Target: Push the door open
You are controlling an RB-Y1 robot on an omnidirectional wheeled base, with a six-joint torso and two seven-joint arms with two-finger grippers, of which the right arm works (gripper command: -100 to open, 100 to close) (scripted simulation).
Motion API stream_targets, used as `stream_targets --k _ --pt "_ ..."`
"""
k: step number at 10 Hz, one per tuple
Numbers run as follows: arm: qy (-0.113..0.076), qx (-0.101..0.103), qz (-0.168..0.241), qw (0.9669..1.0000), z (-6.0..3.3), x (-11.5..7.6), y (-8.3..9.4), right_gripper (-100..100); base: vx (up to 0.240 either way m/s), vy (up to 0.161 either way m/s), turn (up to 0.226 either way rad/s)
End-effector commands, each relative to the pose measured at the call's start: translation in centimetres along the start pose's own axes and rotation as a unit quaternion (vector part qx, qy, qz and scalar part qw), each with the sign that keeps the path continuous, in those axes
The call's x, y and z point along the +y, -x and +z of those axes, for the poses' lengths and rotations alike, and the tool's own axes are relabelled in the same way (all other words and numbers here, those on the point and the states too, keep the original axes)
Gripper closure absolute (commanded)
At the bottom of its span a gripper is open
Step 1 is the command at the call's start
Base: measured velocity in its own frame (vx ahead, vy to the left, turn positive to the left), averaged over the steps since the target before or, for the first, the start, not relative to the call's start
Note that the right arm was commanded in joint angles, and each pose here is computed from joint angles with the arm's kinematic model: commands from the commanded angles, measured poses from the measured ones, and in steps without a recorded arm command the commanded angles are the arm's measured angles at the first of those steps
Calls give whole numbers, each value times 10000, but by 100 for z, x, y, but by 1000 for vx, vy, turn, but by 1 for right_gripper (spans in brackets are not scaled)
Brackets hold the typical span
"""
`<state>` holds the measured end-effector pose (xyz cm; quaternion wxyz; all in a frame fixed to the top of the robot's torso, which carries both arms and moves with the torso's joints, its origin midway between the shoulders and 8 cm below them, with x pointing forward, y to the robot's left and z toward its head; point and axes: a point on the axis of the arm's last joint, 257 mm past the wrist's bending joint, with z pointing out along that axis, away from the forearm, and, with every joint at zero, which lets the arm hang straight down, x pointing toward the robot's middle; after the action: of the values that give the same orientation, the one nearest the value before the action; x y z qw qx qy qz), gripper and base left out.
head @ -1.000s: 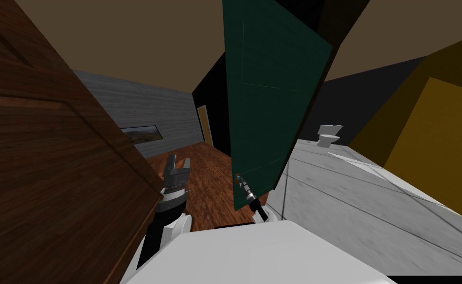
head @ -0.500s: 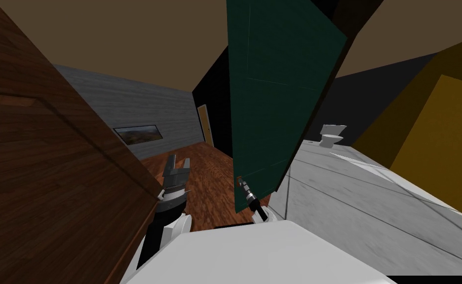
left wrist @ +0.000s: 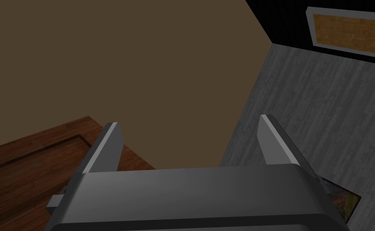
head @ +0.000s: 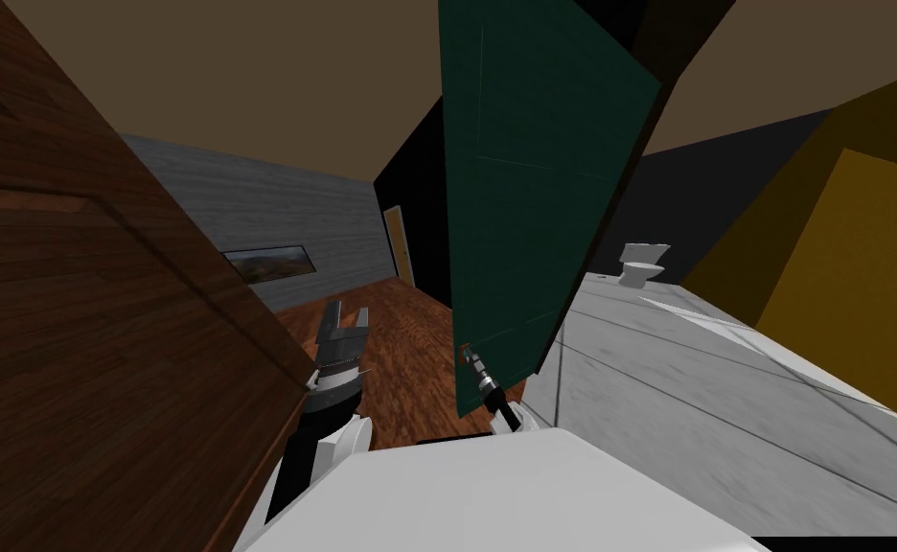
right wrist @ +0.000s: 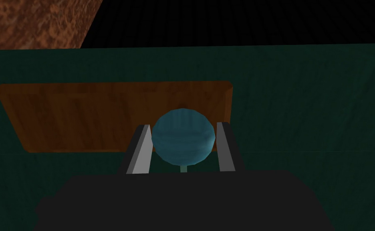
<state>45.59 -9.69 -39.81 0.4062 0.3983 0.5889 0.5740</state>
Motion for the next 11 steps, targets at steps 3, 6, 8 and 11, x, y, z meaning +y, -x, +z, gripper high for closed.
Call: stream_targets --k 3,6,8,11 --pt "17 -198 -147 9997 -20 19 265 100 186 62 -94" --pt "3 -325 -217 9992 -39 15 403 100 184 68 -100" --pt "-25 -373 -282 9989 -27 -3 440 -100 101 -8 -212" --pt "-30 -378 -259 9989 -13 -6 357 -100 -164 -72 -46"
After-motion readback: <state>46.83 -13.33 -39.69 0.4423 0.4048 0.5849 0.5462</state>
